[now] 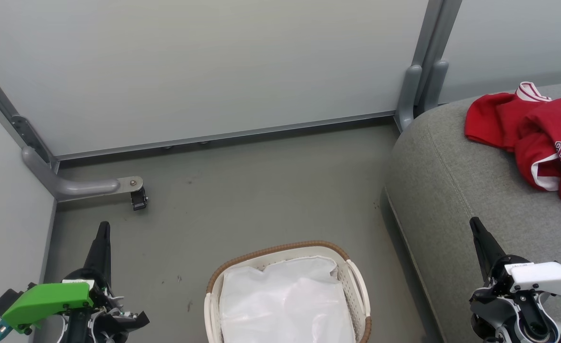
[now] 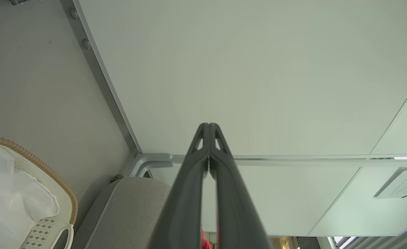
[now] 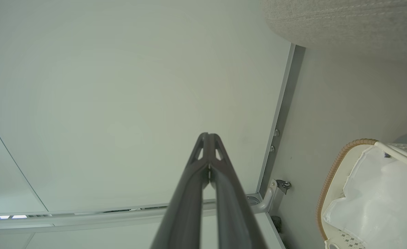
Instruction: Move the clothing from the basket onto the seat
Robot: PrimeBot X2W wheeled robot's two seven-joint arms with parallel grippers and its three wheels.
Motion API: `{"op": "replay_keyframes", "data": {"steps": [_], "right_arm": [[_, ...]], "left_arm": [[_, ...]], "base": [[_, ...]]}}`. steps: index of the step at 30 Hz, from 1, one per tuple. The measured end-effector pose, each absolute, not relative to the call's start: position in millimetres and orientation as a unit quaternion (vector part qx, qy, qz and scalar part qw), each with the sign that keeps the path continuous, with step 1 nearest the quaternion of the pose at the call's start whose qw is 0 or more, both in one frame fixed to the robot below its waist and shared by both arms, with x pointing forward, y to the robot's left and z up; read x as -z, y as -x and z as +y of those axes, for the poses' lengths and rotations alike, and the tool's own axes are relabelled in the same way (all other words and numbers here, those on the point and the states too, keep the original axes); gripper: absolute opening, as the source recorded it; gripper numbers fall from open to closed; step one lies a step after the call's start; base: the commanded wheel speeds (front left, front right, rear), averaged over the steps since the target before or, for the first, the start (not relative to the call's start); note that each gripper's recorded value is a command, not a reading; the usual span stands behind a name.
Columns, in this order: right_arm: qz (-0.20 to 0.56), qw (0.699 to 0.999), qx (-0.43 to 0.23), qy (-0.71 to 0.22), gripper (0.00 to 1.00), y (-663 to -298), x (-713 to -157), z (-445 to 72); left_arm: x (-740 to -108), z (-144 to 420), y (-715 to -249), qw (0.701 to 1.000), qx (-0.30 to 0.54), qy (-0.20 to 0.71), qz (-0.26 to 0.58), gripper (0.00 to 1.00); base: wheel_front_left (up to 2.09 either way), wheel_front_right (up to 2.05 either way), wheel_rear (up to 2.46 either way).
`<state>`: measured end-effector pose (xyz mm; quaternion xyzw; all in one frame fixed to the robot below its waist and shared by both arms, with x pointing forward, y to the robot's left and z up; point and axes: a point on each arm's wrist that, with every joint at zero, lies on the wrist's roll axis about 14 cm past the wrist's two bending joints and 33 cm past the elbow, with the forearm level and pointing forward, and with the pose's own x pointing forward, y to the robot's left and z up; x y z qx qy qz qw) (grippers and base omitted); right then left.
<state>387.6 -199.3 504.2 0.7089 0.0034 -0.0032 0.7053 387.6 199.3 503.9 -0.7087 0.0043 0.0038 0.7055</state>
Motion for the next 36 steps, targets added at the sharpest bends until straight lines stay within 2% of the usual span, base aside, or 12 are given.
{"op": "replay_keyframes", "data": {"steps": [36], "right_arm": [[0.003,0.705,0.003,-0.709,0.00,-387.6,-504.2,-199.3]], "left_arm": [[-503.9,199.3,-387.6,0.705,-0.004,0.709,0.004,0.00]], "base": [[0.00,0.00,0.00]]}}
